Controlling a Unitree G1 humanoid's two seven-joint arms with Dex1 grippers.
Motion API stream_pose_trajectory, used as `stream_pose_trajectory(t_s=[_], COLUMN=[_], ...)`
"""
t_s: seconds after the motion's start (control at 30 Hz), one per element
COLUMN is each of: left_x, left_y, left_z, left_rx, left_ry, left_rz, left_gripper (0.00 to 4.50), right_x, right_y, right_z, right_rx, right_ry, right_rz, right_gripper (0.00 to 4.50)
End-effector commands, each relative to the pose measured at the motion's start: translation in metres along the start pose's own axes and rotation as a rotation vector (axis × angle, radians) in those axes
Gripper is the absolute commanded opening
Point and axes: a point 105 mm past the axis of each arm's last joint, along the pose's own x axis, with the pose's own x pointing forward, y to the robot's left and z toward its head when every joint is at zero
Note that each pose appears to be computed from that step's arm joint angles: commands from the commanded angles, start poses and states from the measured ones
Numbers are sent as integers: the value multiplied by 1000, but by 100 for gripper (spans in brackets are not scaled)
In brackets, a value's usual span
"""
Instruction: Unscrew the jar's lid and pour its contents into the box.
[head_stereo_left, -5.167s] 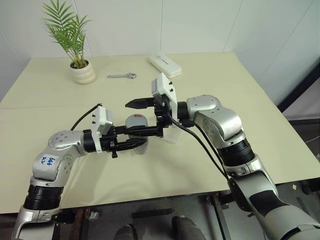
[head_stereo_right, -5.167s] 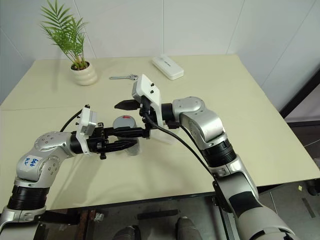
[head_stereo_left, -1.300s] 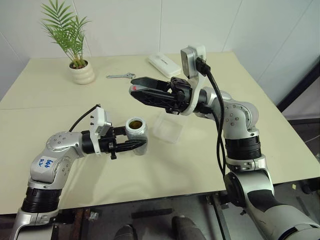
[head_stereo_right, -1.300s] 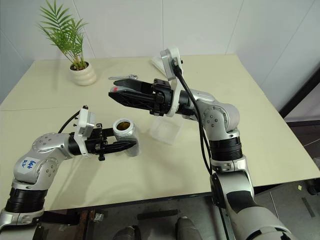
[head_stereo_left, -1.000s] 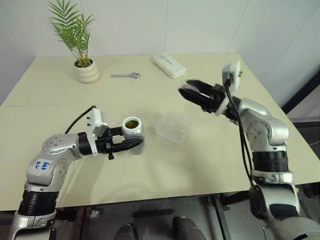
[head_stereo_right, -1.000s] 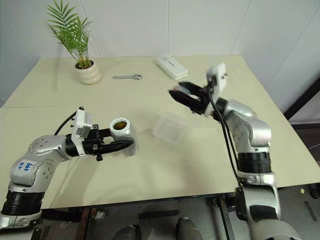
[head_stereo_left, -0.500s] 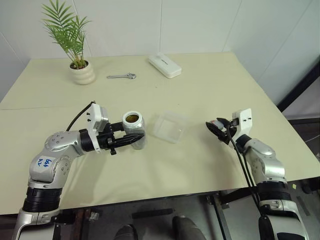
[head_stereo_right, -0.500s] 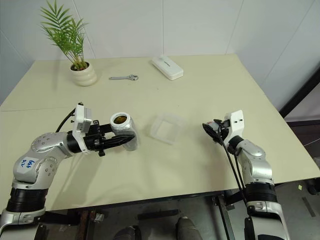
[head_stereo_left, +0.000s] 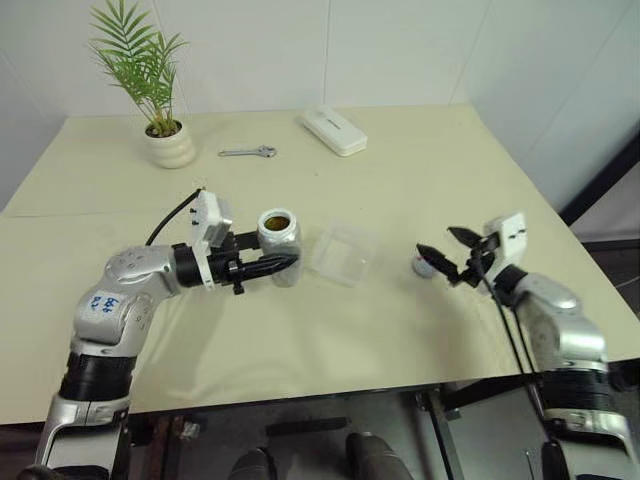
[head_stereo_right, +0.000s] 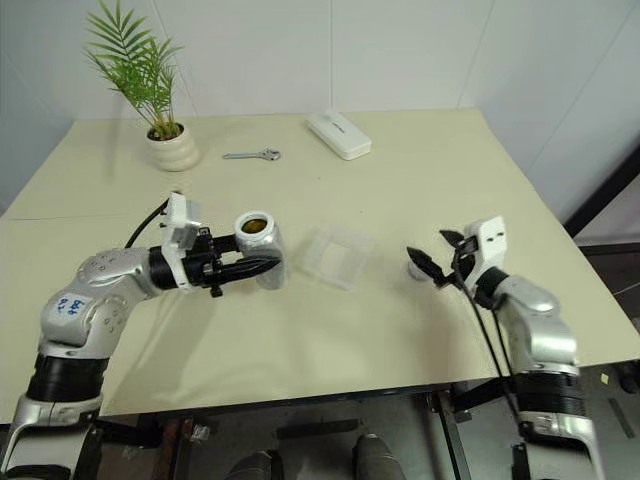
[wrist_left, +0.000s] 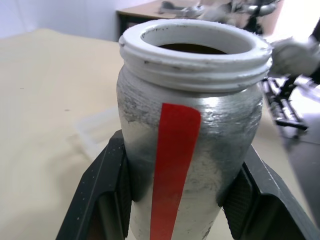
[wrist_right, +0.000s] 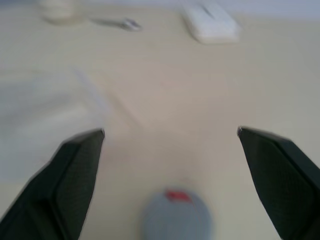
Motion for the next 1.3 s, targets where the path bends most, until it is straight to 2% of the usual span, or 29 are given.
stream_pose_trajectory(t_s=[0.03,0.3,0.47,0.5,0.57,0.73,0.8,0.87,0.93,1.0,1.1,1.17,1.23,1.3], left_x=[17,58,97,105,114,127,130,132,134,134,144,149,153,159], left_y=[18,47,51,56,59,61,56,51,53,57,45,44,48,34], left_z=[11,10,17,19,21,43,41,38,35,31,30,27,22,26], left_rx=[110,234,509,658,833,1406,1739,1983,2149,2214,2304,2328,2351,2399], left_ry=[33,165,232,266,291,243,226,185,184,192,110,123,198,94], left_rz=[70,97,94,136,172,300,308,292,301,303,258,224,199,174], left_gripper=[191,191,191,191,191,191,191,191,191,191,191,191,191,191], right_x=[-15,-24,-26,-27,-27,-27,-27,-26,-26,-25,-22,-21,-19,-17], right_y=[30,55,52,52,53,56,58,58,58,58,60,60,60,62], right_z=[29,57,46,44,42,40,37,35,34,34,34,34,34,33], right_rx=[-62,-185,-160,-149,-137,-95,-82,-71,-59,-56,-40,-35,-26,-12], right_ry=[-2,-15,-11,-18,-27,-56,-60,-63,-69,-70,-80,-84,-91,-99], right_rz=[139,182,115,94,74,36,24,13,7,4,11,10,12,17], right_gripper=[449,449,449,449,449,449,449,449,449,449,449,449,449,449])
